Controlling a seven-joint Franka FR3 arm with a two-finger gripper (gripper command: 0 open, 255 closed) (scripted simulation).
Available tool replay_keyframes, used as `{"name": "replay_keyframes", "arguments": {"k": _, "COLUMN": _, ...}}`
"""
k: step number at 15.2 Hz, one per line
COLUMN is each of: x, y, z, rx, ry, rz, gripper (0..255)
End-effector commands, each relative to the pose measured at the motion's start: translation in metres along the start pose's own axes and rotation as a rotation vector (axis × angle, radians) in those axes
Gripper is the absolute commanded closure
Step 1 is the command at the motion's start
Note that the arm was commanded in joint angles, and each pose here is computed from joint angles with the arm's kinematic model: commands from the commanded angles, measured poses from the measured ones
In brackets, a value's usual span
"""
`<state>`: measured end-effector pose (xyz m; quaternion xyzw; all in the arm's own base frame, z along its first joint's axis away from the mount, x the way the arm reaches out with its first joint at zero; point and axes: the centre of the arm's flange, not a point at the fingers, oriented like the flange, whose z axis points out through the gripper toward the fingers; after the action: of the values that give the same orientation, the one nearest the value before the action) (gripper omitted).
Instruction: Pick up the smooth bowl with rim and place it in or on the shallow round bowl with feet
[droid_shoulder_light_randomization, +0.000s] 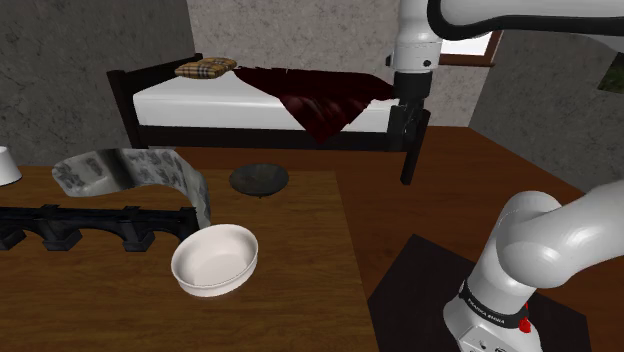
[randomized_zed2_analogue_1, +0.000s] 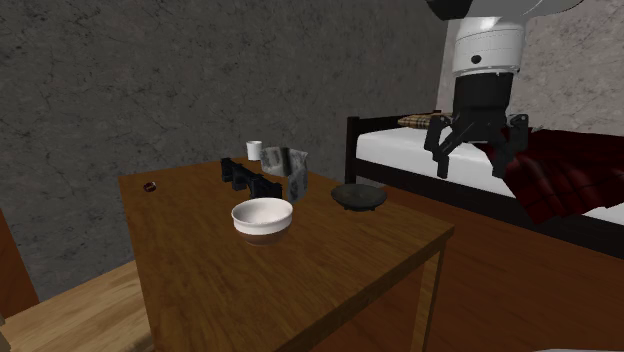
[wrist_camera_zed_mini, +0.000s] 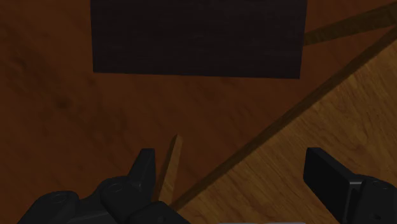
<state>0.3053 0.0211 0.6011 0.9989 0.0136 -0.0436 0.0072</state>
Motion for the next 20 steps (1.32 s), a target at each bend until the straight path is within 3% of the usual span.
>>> {"name": "replay_keyframes", "arguments": {"k": 1, "x": 0.0, "y": 0.0, "z": 0.0, "rx": 0.0, "ry": 0.0, "rz": 0.0, "gripper": 0}}
{"name": "replay_keyframes", "arguments": {"k": 20, "x": 0.135, "y": -0.183, "z": 0.083, "rx": 0.109, "ry": -0.05, "rz": -0.009, "gripper": 0}}
